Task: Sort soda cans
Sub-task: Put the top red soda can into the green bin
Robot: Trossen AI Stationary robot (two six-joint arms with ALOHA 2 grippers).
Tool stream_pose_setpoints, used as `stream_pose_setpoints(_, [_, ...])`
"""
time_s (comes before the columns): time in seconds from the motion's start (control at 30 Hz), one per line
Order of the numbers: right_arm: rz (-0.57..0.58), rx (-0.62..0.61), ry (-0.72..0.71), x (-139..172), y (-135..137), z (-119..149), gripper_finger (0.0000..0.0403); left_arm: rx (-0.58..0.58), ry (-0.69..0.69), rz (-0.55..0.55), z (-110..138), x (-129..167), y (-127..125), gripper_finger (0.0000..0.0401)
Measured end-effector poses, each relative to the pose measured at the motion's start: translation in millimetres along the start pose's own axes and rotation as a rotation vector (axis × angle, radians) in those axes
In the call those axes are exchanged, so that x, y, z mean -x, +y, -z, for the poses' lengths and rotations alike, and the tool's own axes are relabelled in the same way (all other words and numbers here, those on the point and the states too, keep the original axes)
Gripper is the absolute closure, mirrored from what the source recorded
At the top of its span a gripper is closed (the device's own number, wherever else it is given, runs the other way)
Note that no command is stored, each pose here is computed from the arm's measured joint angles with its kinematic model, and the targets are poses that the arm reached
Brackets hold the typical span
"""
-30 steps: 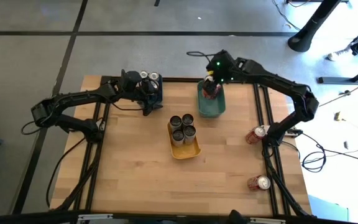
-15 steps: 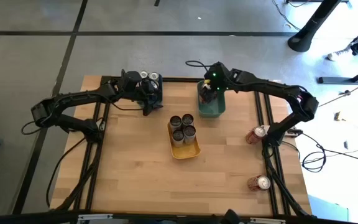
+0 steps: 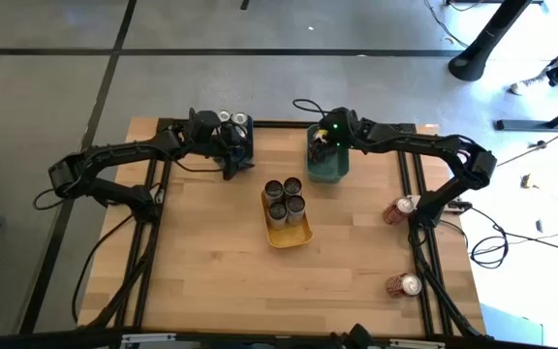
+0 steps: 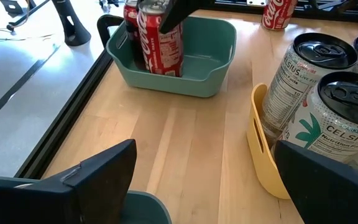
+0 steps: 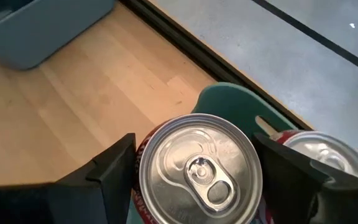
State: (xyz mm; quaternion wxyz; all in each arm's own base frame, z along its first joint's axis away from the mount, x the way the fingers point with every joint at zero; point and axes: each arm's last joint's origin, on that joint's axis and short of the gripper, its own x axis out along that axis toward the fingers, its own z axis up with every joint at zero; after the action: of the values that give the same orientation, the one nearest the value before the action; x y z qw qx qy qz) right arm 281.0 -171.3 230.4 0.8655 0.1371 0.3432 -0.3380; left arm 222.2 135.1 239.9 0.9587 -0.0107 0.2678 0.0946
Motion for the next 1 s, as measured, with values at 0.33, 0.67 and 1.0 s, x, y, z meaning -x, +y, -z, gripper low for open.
stream_pose_setpoints(0.33, [0.022, 0.0, -0.009, -15.2, 0.1, 10.0, 0.0134, 0.0, 0.0, 0.0, 0.0, 0.0, 0.0, 0.0031])
stream_pose_setpoints(0.67, [0.015, 0.001, -0.006, -14.8, 0.3, 10.2, 0.0104, 0.001, 0.001, 0.001, 0.0, 0.0, -0.2, 0.0031])
stream_pose_setpoints(1.0, [-0.016, -0.001, -0.011, 17.5, -3.1, 5.5, 0.0056, 0.014, 0.008, 0.002, 0.8, 0.0, -0.3, 0.0031])
